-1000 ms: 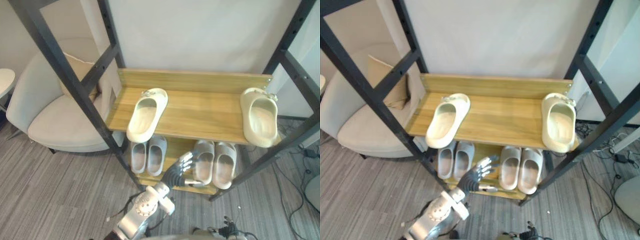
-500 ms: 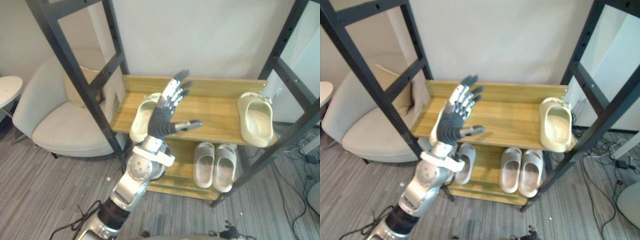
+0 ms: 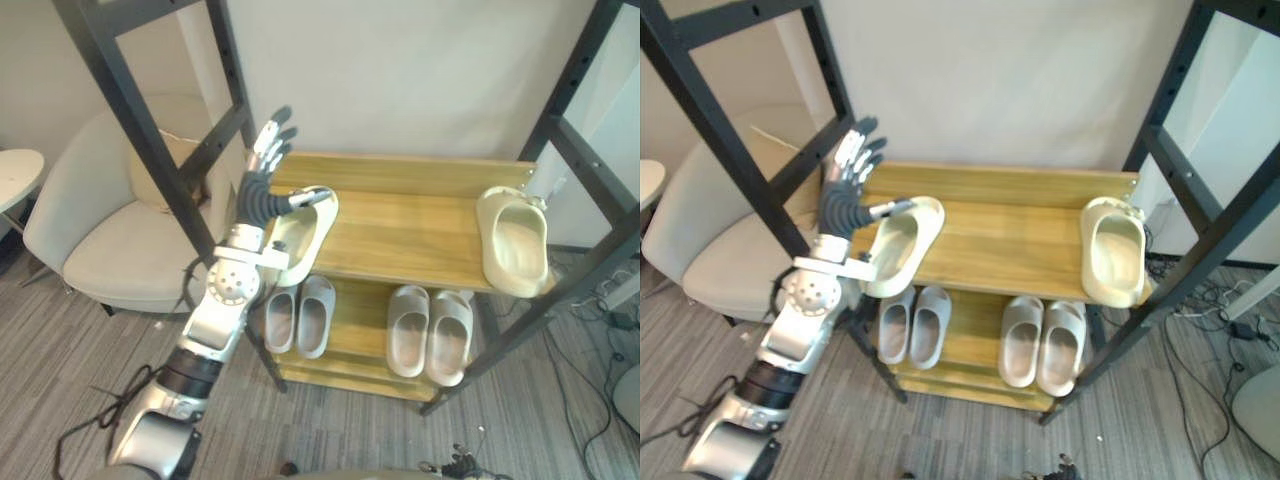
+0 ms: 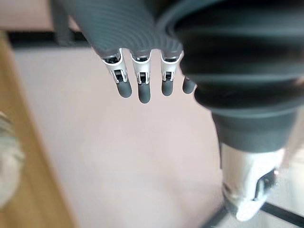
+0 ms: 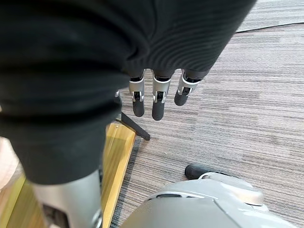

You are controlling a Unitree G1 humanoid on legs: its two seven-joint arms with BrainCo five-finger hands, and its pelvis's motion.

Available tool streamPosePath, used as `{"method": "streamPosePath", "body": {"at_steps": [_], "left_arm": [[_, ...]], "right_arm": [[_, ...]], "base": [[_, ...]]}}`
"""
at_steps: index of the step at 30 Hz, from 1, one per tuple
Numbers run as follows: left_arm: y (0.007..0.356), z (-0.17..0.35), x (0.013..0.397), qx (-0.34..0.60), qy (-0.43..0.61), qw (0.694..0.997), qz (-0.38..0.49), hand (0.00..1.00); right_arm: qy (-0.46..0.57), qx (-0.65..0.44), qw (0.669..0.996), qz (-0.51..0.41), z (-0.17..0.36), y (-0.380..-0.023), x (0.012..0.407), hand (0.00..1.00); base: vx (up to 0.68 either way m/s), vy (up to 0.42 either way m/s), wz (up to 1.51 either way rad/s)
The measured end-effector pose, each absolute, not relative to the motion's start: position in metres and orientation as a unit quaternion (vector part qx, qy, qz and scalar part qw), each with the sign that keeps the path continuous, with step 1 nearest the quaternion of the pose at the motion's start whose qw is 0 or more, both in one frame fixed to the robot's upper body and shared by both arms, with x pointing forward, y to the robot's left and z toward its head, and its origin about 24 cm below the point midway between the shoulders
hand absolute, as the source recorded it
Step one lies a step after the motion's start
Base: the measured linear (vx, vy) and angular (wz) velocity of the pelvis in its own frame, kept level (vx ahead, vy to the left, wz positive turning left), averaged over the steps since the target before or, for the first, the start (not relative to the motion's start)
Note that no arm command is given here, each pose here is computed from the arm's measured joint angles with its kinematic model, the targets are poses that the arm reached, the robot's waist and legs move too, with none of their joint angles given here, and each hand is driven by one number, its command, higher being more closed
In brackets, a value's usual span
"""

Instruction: Organize the slippers on the shoe rack

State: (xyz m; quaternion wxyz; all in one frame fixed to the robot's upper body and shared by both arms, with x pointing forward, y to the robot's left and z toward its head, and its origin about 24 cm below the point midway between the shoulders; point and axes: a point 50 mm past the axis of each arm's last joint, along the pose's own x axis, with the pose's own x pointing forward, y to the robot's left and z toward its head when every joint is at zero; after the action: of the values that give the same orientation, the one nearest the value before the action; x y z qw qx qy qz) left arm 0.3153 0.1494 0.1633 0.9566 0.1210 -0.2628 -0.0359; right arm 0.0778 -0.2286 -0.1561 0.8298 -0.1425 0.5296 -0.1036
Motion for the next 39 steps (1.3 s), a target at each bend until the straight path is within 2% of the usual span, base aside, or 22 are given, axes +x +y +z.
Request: {"method": "streamPosePath", "body": {"at_steps": [8, 15, 26, 39], "left_arm": [[0.188, 0.151, 0.328, 0.210, -0.209, 0.955, 0.011, 0.00], [0.201, 0.156, 0.336, 0.275, -0.195, 0.941, 0.021, 0.00], [0.207, 0.154, 0.345, 0.309, -0.177, 0.934, 0.026, 0.00], [0.201, 0.156, 0.357, 0.375, -0.163, 0.912, 0.013, 0.00]], "right_arm": [[0.519, -0.136, 0.837, -0.109, -0.154, -0.229, 0.088, 0.00], [0.516, -0.130, 0.838, -0.118, -0.153, -0.231, 0.089, 0.00], [0.519, -0.116, 0.838, -0.121, -0.154, -0.229, 0.086, 0.00], [0.518, -0.119, 0.837, -0.128, -0.154, -0.231, 0.085, 0.00]], "base": [[0.03, -0.004, 0.04], [0.01, -0.003, 0.01], [-0.03, 0.001, -0.02], [-0.01, -0.006, 0.03]]}}
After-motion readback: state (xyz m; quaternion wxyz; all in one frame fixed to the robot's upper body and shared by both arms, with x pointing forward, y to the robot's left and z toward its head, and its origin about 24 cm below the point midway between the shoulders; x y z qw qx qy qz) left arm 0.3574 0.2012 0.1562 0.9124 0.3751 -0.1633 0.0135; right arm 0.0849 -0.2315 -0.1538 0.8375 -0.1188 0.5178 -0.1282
